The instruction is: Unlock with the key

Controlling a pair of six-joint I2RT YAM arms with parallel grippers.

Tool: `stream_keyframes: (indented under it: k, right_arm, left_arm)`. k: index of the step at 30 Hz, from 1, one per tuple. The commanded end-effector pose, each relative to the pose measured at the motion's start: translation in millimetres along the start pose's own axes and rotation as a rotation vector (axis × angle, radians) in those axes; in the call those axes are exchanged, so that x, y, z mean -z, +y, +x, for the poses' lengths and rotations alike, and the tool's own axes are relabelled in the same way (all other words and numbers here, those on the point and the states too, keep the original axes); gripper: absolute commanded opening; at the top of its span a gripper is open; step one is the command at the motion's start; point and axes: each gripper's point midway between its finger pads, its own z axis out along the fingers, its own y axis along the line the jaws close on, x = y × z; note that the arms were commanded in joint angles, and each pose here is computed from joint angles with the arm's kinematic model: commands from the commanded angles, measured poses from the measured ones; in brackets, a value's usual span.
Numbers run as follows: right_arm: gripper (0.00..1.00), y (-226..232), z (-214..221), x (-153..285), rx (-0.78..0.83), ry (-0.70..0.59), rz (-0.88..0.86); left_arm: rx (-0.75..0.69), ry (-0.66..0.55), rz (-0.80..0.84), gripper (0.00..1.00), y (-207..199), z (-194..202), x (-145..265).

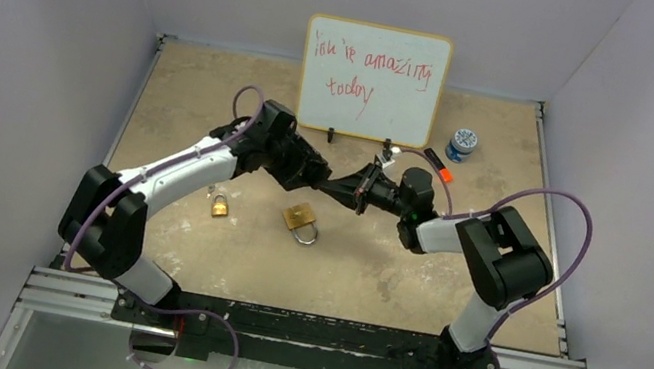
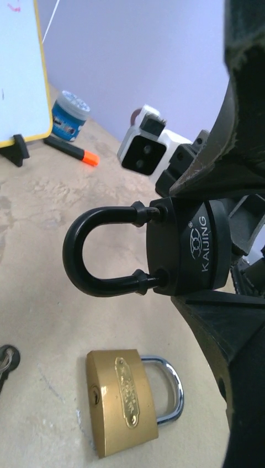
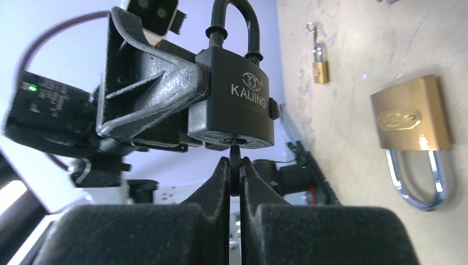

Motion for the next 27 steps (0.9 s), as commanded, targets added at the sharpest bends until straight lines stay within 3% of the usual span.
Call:
stream_keyframes:
  k: [1, 6, 8, 11, 13, 16, 20, 27]
  right_arm:
    - [0.00, 46.4, -19.1, 5.7, -0.150, -0.100, -0.182]
    - [0.00, 45.1, -18.5, 9.3, -0.177, -0.113, -0.169]
    - [0.12, 41.0, -19.1, 9.8, -0.113, -0.123, -0.137]
    - [0.40, 33.9, -20.9, 14.2, 0.009, -0.140, -0.086]
    - [0.53, 21.5, -25.7, 20.8, 0.112, -0.156, -0.019]
    - [0.66, 15.4, -33.9, 39.6, 0.202, -0.164, -0.006]
    - [0.72, 18.3, -32.4, 61.2, 0.305, -0.155, -0.018]
    - [0.80, 12.5, -48.5, 94.0, 0.517, -0.297, 0.293]
  left_arm:
    - [-0.080, 0.167, 0.227, 0.00, -43.8, 47.6, 40.7]
    - [-0.122, 0.125, 0.274, 0.00, -51.5, 42.2, 46.0]
    - [-0.155, 0.100, 0.295, 0.00, -57.3, 39.3, 47.8]
    - [-0.227, 0.010, 0.298, 0.00, -61.1, 25.5, 47.7]
    - [-0.292, -0.060, 0.298, 0.00, -62.7, 14.4, 48.3]
    - [-0.386, -0.169, 0.280, 0.00, -60.9, -2.8, 49.3]
    - [-0.528, -0.287, 0.286, 0.01, -62.7, -21.0, 52.2]
    - [-0.848, -0.413, 0.425, 0.00, -82.8, -27.0, 68.0]
